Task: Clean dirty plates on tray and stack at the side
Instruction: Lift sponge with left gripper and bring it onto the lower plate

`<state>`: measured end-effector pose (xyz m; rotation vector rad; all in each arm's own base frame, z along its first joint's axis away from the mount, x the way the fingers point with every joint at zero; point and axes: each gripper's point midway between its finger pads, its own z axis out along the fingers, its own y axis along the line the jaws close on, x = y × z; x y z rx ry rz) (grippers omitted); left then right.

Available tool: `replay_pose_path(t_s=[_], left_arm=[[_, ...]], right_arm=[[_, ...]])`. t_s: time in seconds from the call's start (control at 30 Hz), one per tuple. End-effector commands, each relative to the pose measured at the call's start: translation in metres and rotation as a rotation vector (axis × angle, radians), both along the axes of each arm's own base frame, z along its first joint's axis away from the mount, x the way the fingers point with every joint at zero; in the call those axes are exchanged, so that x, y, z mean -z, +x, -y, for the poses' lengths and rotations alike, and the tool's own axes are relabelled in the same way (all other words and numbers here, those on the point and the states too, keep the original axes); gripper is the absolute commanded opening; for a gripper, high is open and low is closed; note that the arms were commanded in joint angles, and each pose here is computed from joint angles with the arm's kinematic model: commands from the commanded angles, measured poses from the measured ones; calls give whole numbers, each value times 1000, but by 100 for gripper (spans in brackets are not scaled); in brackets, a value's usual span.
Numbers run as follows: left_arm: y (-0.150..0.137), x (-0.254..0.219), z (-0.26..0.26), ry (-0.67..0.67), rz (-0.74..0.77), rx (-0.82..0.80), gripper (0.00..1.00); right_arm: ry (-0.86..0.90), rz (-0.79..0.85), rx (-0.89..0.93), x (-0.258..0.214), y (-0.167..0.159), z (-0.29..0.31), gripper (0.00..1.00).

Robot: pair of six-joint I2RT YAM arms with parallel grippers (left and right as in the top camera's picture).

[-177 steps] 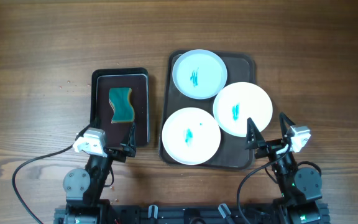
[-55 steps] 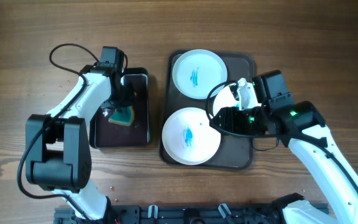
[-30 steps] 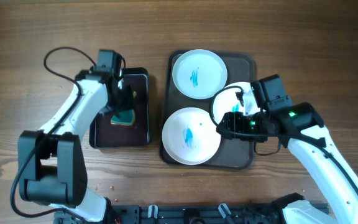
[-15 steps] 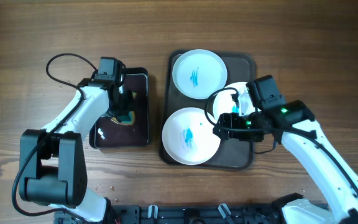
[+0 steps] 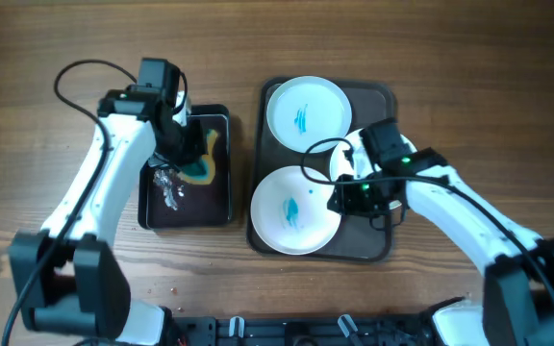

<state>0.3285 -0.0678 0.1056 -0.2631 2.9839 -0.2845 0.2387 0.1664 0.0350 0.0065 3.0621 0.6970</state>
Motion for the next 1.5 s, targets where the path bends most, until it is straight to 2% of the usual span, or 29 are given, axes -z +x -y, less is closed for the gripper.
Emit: replay_pose_path(t_s=[0.0,0.1,0.23,0.3,0.43,0.7,0.8,0.97,1.0,1.07,1.17,1.3,1.47], left_arm=[[-7,-20,21,-124,5,28,4],[-13,-19,21,-121,-16,27,4],[-14,-19,22,-121,-19,33,4],[-13,-19,25,-121,-16,40,4],[-14,-19,28,-121,-15,52,4],[-14,-20,45,-123,4,106,4],[-15,-20,52,-125,11,128,4],[-14,-21,65,-129,29,161,4],[-13,-22,66,-131,36,166,4],[-10,-22,71,-136,55,172,4],[-9,-23,79,-147,58,149,4],[-11,-25,95,-154,74,191,4],[-17,-19,117,-166,60,210,4]], right_arm=[[-53,-58,-7,29,-12,0,27],[-174,-61,63,43,-9,16,18],[-212,-56,111,46,-5,22,14],[-132,-34,40,40,-3,8,21],[-73,-7,9,22,0,-2,27],[-150,68,78,-10,-2,19,30],[-164,61,77,-9,-5,22,32],[-190,21,111,22,-14,29,32],[-185,19,125,29,-14,28,31],[-158,23,120,36,-13,24,22],[-146,43,122,37,-7,21,13],[-203,58,177,41,-2,31,5],[-214,57,214,50,-6,36,4]])
